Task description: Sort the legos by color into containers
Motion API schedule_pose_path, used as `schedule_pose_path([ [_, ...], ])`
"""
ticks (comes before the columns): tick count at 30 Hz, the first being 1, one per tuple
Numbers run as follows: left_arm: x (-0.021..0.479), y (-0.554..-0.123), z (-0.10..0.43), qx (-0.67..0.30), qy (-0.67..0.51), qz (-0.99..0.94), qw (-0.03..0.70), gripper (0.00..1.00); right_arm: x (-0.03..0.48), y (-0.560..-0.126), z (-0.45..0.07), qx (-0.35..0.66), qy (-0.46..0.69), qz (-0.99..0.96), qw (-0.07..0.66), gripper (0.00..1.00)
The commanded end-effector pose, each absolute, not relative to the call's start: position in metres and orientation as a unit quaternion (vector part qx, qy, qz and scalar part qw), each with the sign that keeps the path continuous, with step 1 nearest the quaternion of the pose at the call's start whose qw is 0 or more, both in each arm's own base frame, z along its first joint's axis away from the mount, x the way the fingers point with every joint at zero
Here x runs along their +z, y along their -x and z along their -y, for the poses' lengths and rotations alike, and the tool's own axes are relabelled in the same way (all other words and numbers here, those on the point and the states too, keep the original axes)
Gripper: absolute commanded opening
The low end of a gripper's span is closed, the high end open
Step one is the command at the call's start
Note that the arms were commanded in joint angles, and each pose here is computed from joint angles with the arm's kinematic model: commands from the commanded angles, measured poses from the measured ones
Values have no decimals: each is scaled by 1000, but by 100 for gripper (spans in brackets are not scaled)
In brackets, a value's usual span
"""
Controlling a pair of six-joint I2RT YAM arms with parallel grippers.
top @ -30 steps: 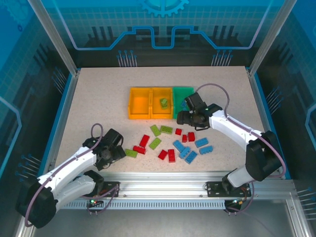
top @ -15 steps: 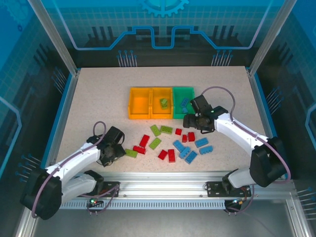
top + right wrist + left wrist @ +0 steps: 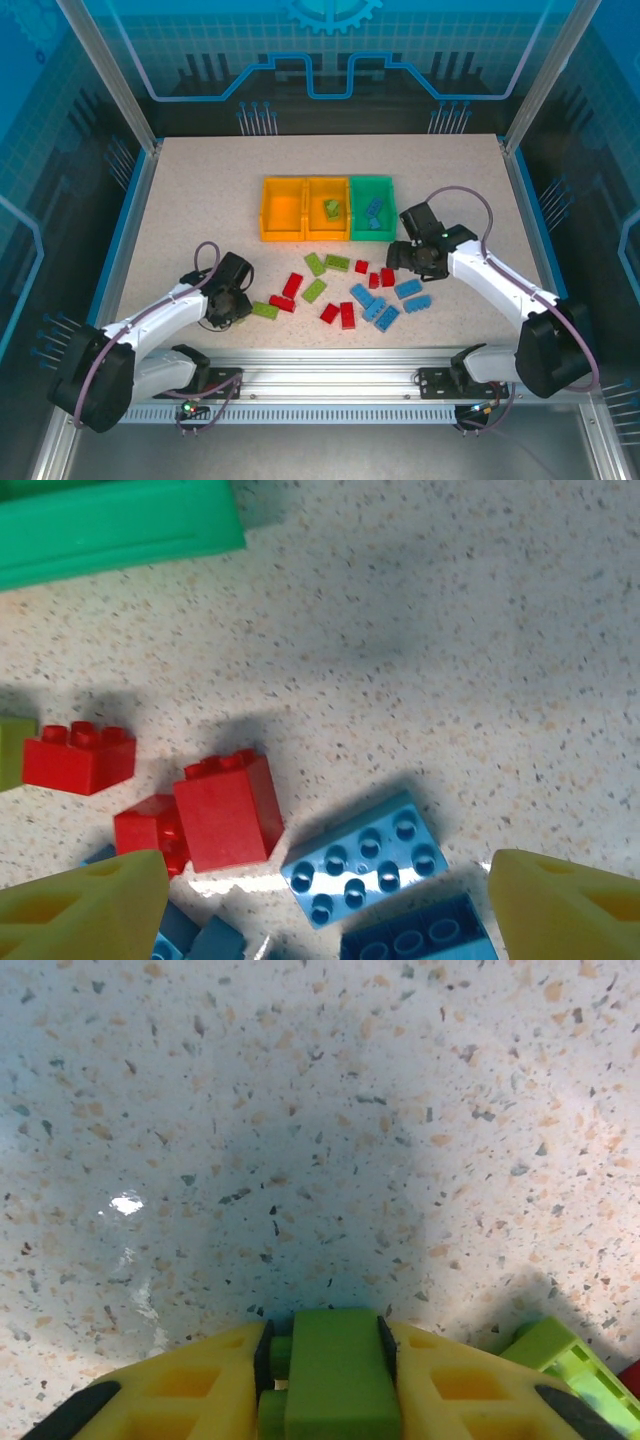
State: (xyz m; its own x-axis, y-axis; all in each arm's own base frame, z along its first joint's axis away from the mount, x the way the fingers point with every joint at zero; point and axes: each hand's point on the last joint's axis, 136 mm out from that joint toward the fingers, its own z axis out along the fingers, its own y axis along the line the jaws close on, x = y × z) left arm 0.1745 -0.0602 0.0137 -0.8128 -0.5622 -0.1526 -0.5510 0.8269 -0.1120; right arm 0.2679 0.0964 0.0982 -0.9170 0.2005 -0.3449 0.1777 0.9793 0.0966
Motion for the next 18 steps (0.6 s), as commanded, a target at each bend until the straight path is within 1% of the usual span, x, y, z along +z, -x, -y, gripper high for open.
schedule_pose_path([
  [1, 28, -189, 63, -43, 280, -952, 114, 31, 94, -255, -91, 33, -110, -981, 160, 85],
  [7, 65, -222, 70, -55, 249, -953, 161, 31, 85, -239, -84, 33, -123, -981, 147, 85],
  [13, 119, -287, 96, -89, 194, -952, 221, 31, 74, -230, -79, 29, -133, -982, 128, 85],
  [18, 151, -345, 127, -118, 146, -950, 250, 30, 68, -219, -75, 21, -141, -984, 109, 85],
])
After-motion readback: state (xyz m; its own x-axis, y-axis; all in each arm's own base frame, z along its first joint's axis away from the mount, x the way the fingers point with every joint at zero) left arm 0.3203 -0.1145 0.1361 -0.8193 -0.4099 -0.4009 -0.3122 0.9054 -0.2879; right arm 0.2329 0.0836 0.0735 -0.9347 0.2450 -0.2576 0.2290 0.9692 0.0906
